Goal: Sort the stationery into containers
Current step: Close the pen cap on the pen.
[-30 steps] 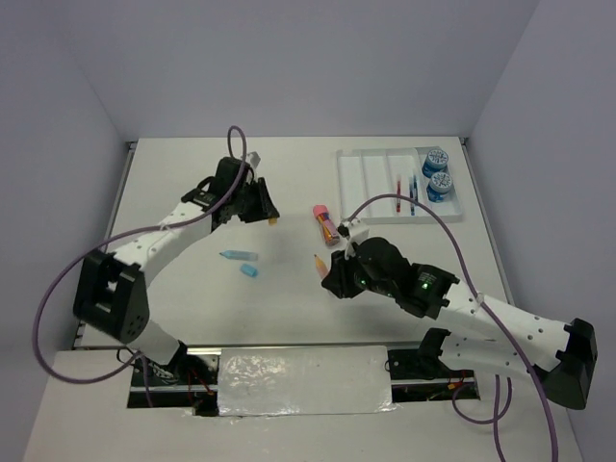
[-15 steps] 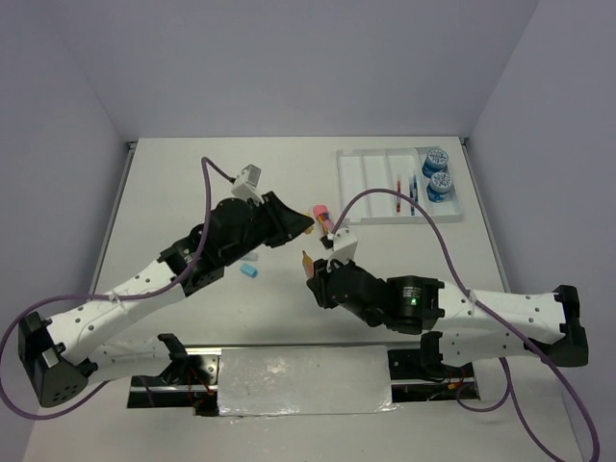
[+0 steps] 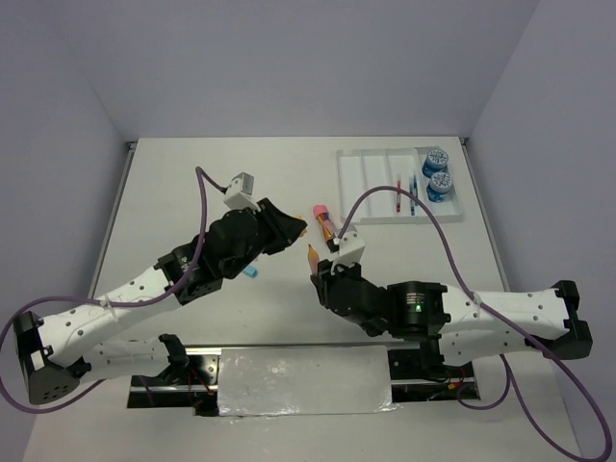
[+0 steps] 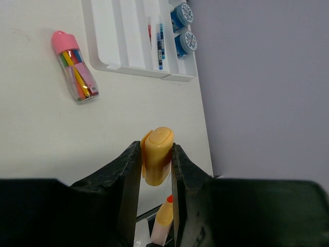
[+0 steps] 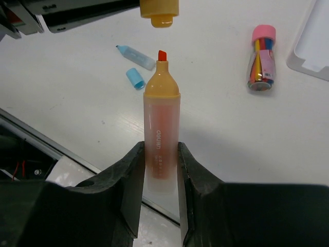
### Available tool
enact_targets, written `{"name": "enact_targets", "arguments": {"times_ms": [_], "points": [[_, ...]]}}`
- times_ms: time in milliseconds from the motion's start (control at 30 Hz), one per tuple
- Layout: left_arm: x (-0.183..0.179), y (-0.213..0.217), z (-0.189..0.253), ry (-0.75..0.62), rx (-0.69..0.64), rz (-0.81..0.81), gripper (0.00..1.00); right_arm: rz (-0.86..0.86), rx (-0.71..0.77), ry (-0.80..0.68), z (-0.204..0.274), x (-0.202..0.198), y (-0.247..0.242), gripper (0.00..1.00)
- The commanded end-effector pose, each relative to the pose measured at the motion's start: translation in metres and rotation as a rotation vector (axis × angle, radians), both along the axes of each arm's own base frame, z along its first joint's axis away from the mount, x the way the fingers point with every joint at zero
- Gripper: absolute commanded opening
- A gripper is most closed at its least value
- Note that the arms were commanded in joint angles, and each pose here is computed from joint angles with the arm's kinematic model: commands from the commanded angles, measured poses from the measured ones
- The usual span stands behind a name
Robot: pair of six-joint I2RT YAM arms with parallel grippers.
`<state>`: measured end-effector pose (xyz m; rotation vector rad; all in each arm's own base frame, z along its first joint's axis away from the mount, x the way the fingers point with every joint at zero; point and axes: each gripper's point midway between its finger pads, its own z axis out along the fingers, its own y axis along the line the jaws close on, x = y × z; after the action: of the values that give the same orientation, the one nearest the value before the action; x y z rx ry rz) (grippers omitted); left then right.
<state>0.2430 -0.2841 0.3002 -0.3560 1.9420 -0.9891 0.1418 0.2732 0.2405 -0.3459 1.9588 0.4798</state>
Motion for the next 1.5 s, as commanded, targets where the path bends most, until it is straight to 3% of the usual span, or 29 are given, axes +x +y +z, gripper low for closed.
{"name": "enact_targets", "arguments": {"times_ms": [0, 900, 1467], "points": [[0.003, -0.004, 0.025, -0.054, -0.017, 0.009, 0.00, -0.039, 0.049, -0.046, 0.028, 0.006, 0.001, 0.00], [-0.008, -0.016, 0.029, -0.073, -0.066, -0.068, 0.00, -0.045, 0.029, -0.035, 0.029, 0.024, 0.005, 0.00], [-0.004, -0.016, 0.015, -0.053, -0.028, -0.051, 0.00, -0.033, 0.041, -0.043, 0.036, 0.026, 0.009, 0.00]]}}
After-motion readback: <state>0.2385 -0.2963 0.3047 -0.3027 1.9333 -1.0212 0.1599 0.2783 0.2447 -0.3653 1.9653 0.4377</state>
